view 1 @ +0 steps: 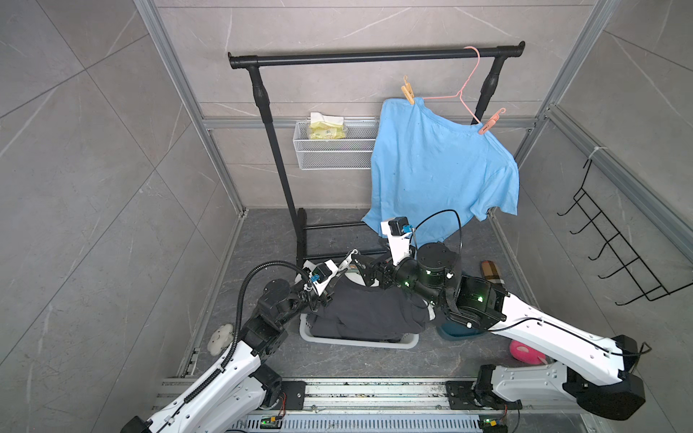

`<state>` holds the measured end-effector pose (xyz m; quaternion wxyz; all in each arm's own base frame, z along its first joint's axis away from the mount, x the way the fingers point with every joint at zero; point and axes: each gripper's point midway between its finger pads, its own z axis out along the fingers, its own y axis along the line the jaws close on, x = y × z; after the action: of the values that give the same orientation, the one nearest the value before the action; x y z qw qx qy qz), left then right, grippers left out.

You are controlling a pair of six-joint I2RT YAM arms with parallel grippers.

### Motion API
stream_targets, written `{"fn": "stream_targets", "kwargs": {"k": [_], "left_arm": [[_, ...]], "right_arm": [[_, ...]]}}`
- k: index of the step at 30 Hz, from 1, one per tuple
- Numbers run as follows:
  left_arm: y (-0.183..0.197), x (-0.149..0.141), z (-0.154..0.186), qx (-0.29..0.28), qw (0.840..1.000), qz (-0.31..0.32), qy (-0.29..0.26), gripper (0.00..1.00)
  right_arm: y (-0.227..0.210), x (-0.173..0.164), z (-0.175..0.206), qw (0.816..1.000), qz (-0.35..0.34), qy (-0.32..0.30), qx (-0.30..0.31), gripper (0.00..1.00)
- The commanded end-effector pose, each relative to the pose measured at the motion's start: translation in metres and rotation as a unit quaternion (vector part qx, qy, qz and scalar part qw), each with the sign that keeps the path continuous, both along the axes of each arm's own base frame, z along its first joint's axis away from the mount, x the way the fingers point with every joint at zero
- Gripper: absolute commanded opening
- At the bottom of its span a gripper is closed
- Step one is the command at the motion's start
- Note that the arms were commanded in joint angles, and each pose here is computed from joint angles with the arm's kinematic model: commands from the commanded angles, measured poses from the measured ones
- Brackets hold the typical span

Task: Use clothespins to secure the t-shirt on both sides of the hanger
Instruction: Open the clothespin.

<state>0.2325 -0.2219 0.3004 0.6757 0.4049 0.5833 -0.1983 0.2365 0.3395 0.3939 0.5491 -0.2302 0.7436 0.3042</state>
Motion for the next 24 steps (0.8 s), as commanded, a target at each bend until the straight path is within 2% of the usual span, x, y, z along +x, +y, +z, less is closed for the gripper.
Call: {"fn": "stream_targets", "kwargs": {"k": [1, 9, 19, 24], "left_arm": [[0.001, -0.005, 0.022, 0.01, 0.998, -0.005, -0.054, 0.0], [0.002, -0.006, 0.024, 0.011, 0.998, -0.003, -0.064, 0.0], [0.0, -0.008, 0.024, 0.01, 0.998, -0.011, -0.066, 0.0], [0.0, -0.009, 0.025, 0.009, 0.998, -0.013, -0.068, 0.0]], "right_arm": [[0.02, -0.009, -0.015, 0.998, 0.045, 0.037, -0.021, 0.96], [0.023, 0.007, -0.028, 0.996, -0.004, 0.081, -0.024, 0.89], [0.043, 0.006, -0.041, 0.994, 0.021, 0.104, -0.03, 0.62], [0.047, 0.007, -0.049, 0.993, 0.024, 0.107, -0.046, 0.62]]}}
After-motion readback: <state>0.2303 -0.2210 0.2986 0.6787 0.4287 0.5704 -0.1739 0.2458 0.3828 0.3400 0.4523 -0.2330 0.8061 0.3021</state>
